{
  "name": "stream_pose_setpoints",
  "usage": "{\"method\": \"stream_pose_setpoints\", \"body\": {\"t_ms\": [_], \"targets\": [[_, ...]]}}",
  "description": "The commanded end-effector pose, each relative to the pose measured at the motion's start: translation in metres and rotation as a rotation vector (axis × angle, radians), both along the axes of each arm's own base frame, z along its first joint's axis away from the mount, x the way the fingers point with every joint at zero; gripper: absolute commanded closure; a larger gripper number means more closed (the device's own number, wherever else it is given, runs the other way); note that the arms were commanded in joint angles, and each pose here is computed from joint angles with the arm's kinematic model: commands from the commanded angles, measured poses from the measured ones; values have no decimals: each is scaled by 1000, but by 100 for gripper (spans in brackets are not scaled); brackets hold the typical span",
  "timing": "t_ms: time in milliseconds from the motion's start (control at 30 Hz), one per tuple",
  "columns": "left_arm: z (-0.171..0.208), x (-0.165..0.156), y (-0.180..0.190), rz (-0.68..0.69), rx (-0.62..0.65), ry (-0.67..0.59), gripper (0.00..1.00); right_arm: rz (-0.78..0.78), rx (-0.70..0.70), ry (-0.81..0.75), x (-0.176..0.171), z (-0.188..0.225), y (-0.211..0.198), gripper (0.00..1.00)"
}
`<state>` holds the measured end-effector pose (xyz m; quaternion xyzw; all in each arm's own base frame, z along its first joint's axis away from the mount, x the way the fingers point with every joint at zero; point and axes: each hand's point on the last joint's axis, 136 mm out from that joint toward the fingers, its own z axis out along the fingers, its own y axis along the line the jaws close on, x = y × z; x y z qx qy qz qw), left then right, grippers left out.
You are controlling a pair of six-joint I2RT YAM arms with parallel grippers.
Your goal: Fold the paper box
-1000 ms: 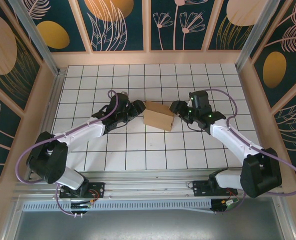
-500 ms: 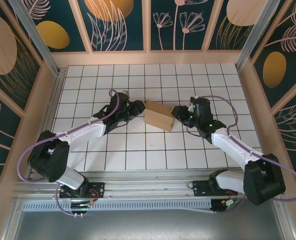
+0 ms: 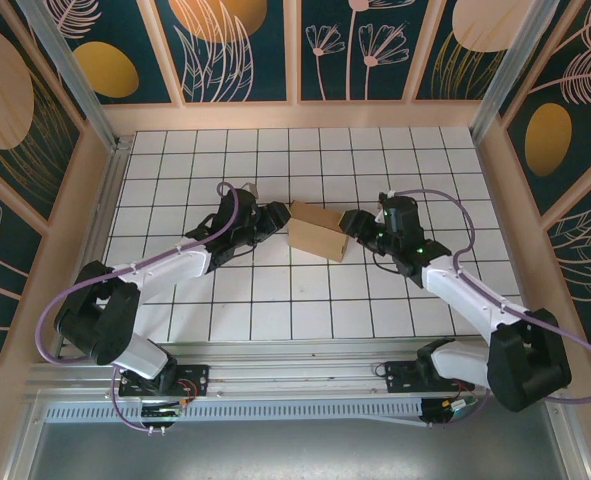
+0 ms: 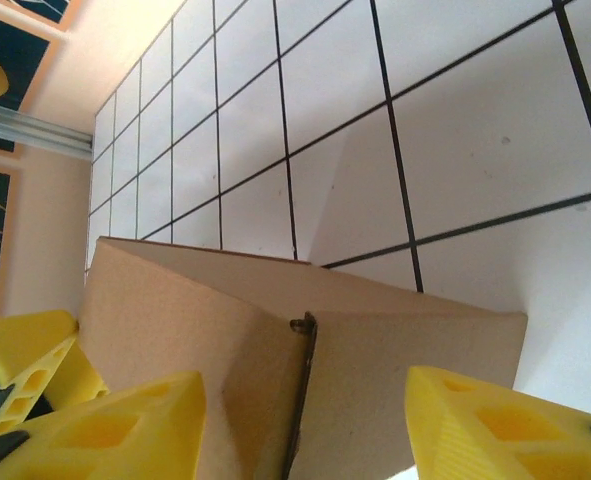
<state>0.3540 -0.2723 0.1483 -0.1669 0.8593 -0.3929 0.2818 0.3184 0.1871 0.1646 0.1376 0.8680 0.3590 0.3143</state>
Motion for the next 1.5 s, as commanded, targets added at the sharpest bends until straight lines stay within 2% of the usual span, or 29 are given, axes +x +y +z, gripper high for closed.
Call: {"method": "stream_pose_setpoints", "body": {"t_ms": [0,133,367,767,900,1000,1133,1333,1467], "targets": [[-28,-17,15,3,124,92,46,-4,24,57,-10,10,-2,43],[-22,-15,15,5,121,79,45,-35,44,102,-22,7,-8,42],[-22,-13,10,-15,119,81,45,3,172,132,-33,2,6,39],[-28,-15,9,-16,117,102,45,-51,88,171,-31,-43,-9,73],[-37,-19,11,-27,135,115,46,-111,-32,190,-28,-70,-32,80],[-45,-27,11,-50,145,129,51,-118,-109,219,-29,-89,-43,82],[-59,-43,6,-105,170,159,56,-76,-109,261,-32,-102,-38,83],[-54,-52,4,-127,161,134,61,-64,-71,125,-11,-62,-31,81],[-51,-64,6,-155,150,143,64,-44,-97,145,-17,-69,-32,81]]}}
